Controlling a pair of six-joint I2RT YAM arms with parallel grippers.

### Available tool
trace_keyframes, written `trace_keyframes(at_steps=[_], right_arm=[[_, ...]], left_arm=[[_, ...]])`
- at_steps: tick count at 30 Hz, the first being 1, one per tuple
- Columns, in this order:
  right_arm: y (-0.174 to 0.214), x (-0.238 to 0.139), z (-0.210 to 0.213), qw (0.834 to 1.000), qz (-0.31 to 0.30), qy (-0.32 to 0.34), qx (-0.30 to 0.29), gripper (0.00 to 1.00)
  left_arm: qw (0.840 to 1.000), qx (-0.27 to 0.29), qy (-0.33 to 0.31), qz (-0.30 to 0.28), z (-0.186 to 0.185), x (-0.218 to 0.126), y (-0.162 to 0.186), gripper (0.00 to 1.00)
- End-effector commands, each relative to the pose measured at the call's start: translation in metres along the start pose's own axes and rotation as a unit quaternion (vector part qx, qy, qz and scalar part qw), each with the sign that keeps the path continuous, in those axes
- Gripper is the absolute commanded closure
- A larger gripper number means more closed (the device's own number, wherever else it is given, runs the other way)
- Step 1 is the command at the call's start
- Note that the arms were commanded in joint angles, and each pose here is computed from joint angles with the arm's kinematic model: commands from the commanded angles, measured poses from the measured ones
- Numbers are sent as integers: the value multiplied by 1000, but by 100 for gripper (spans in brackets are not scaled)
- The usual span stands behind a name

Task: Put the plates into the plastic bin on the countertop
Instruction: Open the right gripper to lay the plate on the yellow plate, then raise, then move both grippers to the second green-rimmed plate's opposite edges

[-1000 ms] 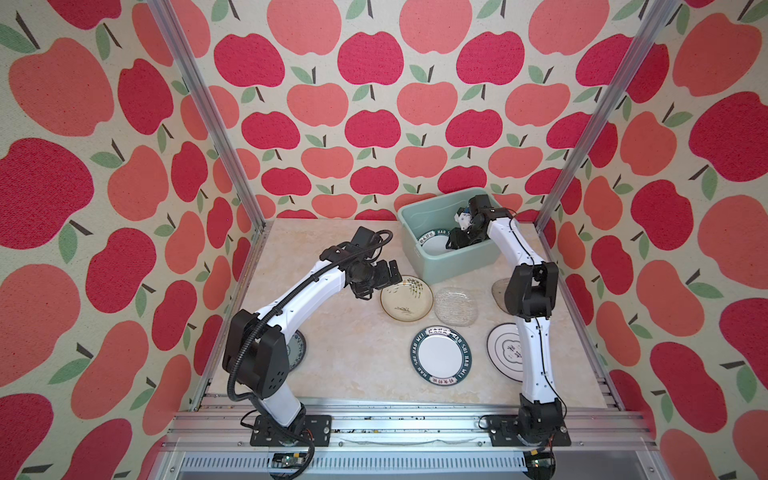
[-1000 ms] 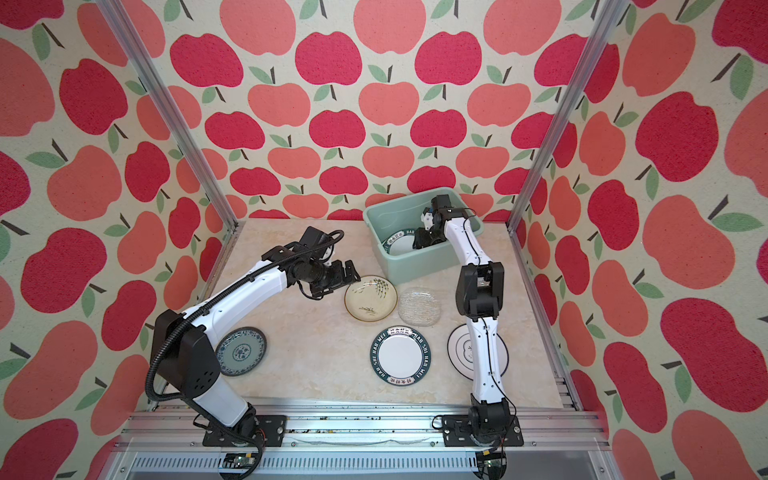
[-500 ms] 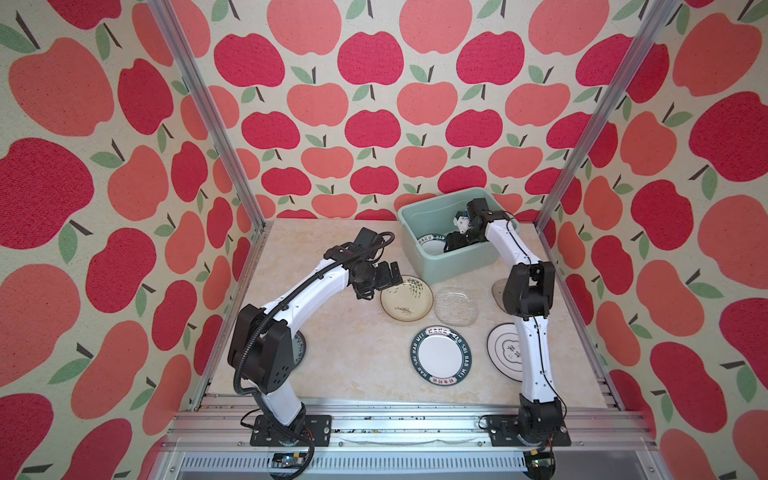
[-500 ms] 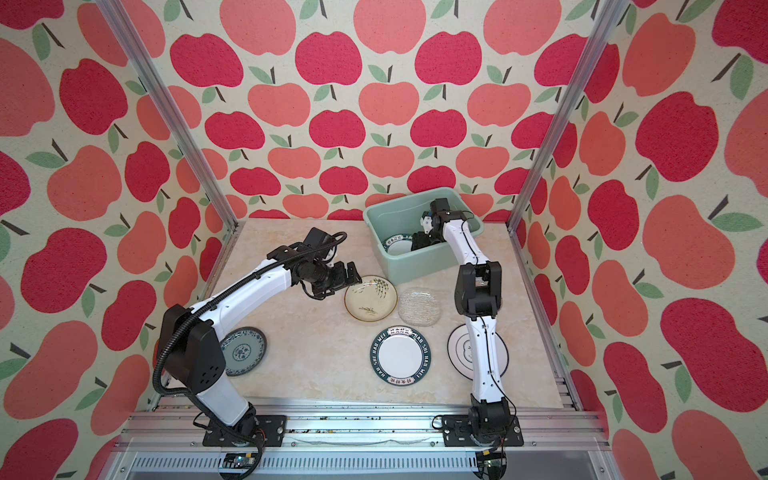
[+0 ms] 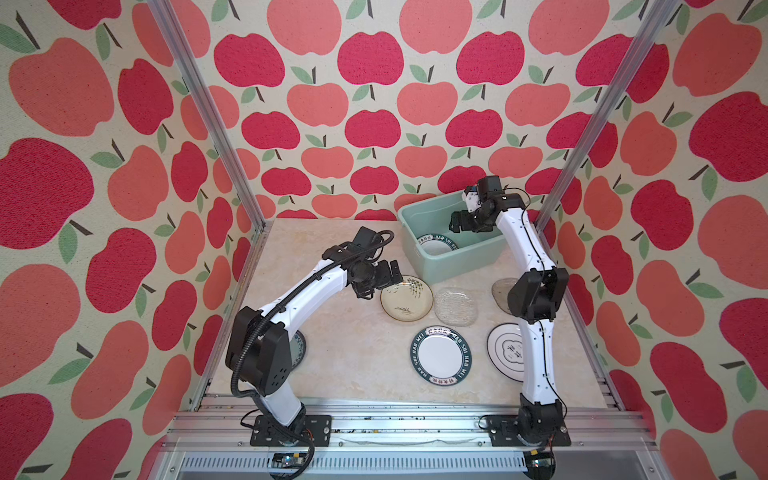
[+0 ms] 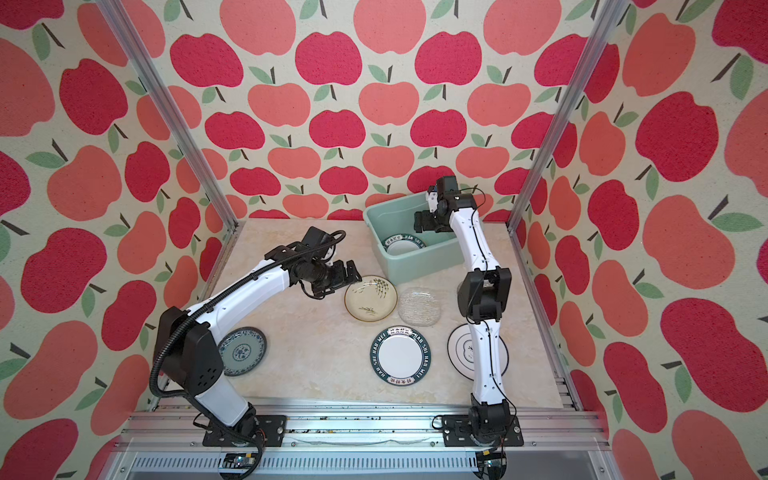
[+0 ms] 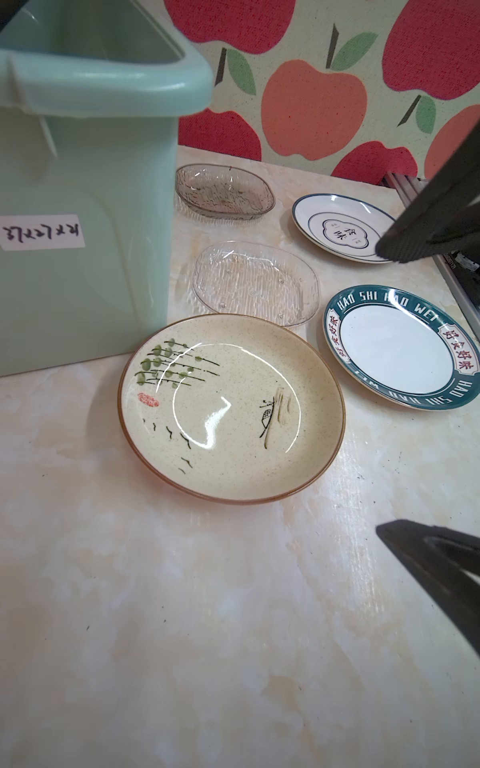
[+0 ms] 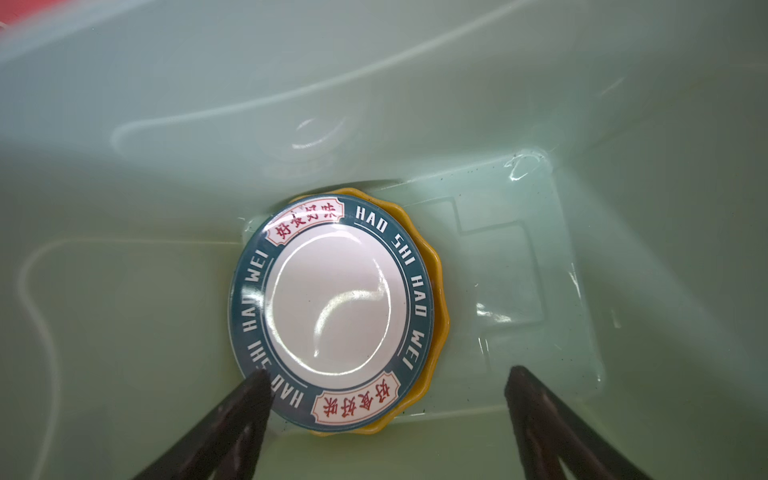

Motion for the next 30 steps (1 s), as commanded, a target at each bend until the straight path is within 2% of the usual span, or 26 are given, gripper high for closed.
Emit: trace_keyframes(at_steps=[1,7,11,14,22,25,30], right_arm=[[-20,-86,16,999,-52,-1,1,10],[15,-151,50,999,-37,-30,1,12],[70,-180,81,999,7,-54,-9,13],[123,-193,97,996,50,-67,3,14],[268,-165,137,977,174,-110,61,16],[301,-148,139,972,199,-106,65,16],[330,-125,133,967,229,-92,66,16]], left_arm=[[999,35,11,-3,-11,-29,16,1],[998,41,22,49,-13,-38,73,1],[993,12,15,114,-7,-32,121,1],[990,8,14,139,-9,-29,148,1],[985,-5,-3,172,2,-10,179,1],[984,-10,-7,176,9,-1,183,1],[984,-12,5,177,13,18,186,1]])
Point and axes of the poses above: each gripper's point midway between its finger pads, its own x axis out along the fingers, its own z axis along the line the jaws close on, y = z × x, the point moved 1 cm from there along -x, back along the fingers, and after that the axes turned 5 degrees about -x, right-handed, at the moved point
